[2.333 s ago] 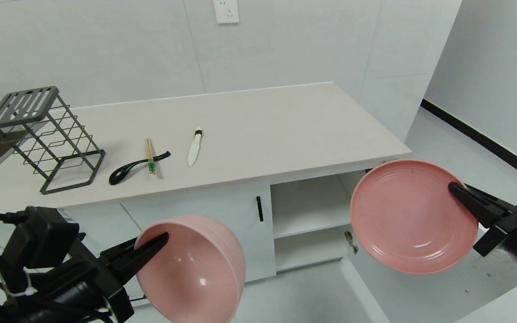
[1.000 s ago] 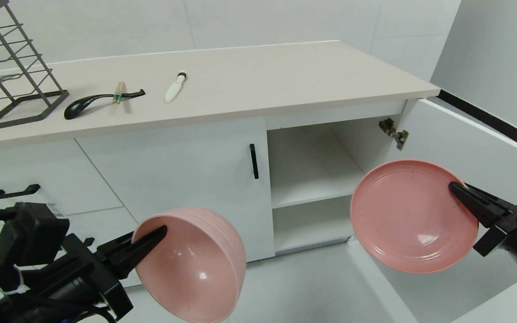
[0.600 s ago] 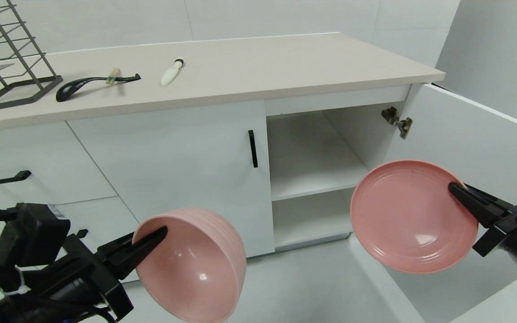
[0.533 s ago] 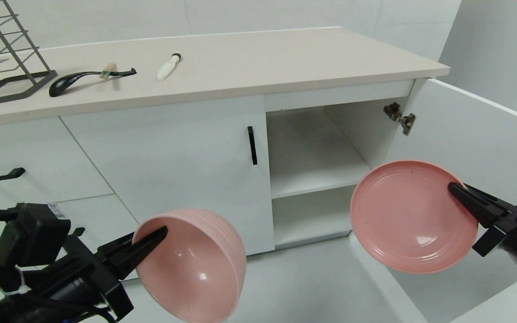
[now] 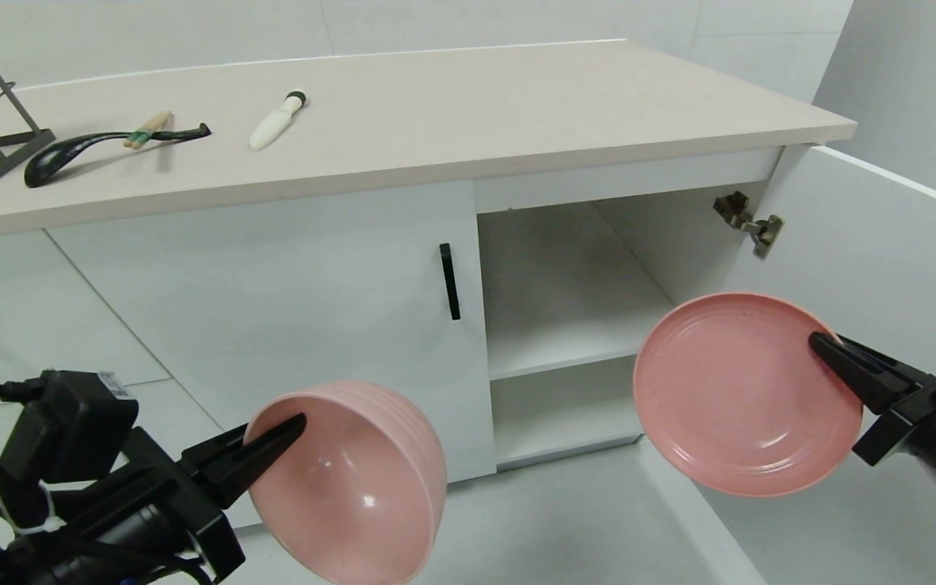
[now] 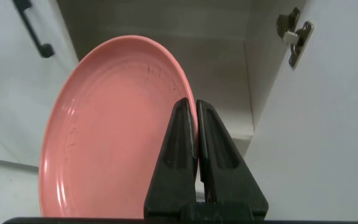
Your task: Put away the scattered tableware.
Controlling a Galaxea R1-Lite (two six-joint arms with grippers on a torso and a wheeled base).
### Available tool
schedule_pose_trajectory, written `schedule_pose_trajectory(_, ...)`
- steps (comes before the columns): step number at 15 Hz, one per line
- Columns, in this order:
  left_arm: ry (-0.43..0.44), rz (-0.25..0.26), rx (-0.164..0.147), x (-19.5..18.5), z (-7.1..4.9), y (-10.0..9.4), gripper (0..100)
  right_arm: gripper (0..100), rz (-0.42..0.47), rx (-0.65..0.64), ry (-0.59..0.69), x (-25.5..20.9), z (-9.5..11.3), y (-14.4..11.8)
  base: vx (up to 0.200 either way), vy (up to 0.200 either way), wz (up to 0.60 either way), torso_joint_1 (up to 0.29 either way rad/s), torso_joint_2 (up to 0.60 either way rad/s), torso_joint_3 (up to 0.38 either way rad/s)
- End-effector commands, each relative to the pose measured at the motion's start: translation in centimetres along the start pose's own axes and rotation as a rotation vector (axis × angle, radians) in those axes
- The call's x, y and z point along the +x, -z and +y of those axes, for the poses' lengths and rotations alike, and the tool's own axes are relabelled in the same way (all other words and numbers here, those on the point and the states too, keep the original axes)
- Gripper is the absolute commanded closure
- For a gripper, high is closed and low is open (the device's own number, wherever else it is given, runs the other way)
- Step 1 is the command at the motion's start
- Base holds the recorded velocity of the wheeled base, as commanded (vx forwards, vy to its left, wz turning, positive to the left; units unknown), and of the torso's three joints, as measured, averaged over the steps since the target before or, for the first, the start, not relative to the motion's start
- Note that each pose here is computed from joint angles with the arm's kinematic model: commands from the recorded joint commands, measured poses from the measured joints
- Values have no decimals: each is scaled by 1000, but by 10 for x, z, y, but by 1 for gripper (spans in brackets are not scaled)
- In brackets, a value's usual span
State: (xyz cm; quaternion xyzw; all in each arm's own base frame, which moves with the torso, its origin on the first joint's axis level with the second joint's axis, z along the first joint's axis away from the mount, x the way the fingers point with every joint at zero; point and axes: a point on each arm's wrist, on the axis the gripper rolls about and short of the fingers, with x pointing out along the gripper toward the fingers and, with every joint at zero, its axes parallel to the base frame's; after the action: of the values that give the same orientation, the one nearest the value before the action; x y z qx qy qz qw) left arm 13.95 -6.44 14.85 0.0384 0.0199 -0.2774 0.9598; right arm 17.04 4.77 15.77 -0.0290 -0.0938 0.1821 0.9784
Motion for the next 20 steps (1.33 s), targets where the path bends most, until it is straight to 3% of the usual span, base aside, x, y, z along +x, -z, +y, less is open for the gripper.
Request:
schedule_pose_trajectory(1,1,4,0,1,0,1,100,100,3,0,-2,0,0,1,0,0,0,0,0,0)
schedule_pose_trajectory(3,1,9,-1,0,0,2,100,100,8,1,-2,0,0,2,0,0,0,0,0,0)
schedule_pose_trajectory(9,0,4,3,-3,-1,2,100,100,20,2,-3,0,0,4,200,0,0,0,2,11)
schedule_pose_trajectory(16,-2,-35,15,-4,0,-2,100,100,66,14,-20,5,3,13,0,0,0,0,0,0)
schedule_pose_trajectory(20,-4,-41,17,-5,0,-3,100,100,192,96,-106,17,21,39,0,0,0,0,0,0)
